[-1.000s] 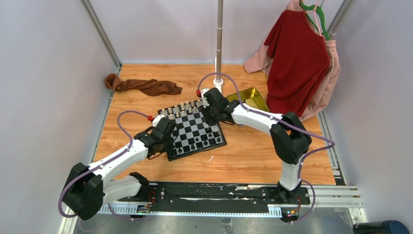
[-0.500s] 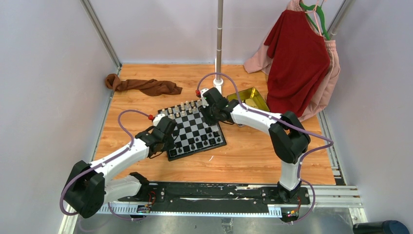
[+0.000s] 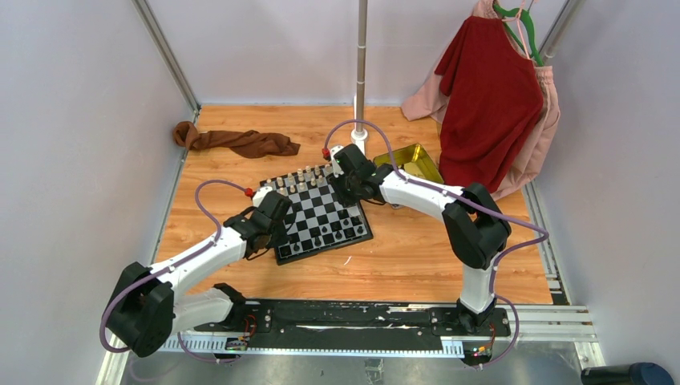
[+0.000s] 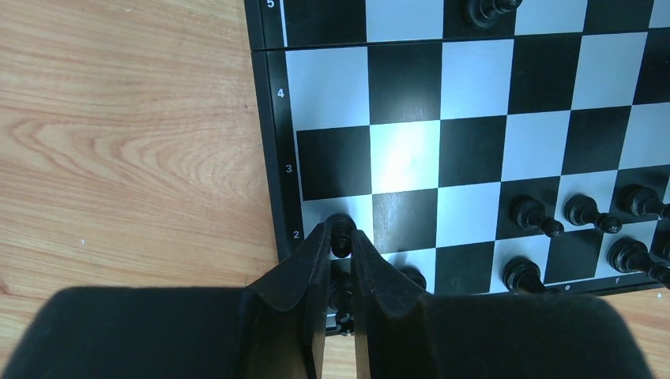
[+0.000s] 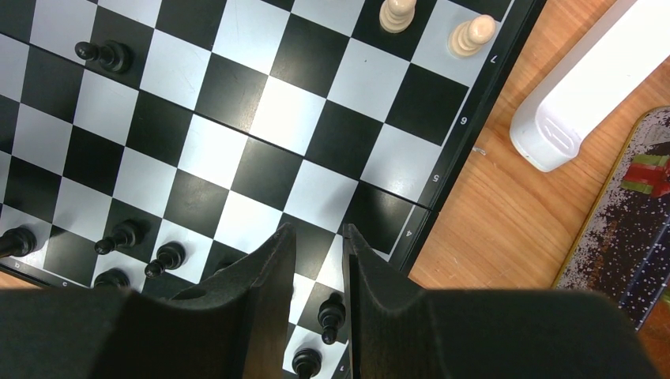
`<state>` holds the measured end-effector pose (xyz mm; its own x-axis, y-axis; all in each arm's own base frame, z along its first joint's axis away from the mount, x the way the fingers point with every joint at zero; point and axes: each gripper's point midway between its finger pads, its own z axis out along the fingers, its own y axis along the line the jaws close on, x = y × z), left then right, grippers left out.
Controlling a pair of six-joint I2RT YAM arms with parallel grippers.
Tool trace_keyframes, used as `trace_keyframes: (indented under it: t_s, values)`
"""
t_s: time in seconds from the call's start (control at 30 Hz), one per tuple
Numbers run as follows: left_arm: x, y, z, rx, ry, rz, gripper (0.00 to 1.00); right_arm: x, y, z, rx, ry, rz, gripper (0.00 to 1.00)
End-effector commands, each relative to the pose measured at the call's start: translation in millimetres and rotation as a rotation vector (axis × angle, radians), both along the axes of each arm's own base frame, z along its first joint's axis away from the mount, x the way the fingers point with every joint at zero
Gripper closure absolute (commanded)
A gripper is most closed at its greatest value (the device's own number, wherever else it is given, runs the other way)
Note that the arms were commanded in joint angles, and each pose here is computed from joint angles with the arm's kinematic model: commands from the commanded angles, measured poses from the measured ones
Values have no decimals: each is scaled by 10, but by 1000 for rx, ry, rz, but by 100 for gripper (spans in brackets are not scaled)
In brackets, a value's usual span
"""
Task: Set up the chess pieces on the board
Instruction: Place the chess piece on the chessboard.
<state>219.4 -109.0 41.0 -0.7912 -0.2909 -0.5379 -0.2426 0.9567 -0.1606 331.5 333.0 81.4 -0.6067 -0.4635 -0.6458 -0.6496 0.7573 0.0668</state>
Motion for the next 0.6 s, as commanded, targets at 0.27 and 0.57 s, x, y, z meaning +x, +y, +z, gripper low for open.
trace_keyframes:
  t_s: [0.27,0.57]
  values:
    - [-115,62,-36,30,41,-5,75,-18,85,24,3,14,16,67]
    - [-88,61,-1,28,27,3,61,-5,132,66,12,12,37,66]
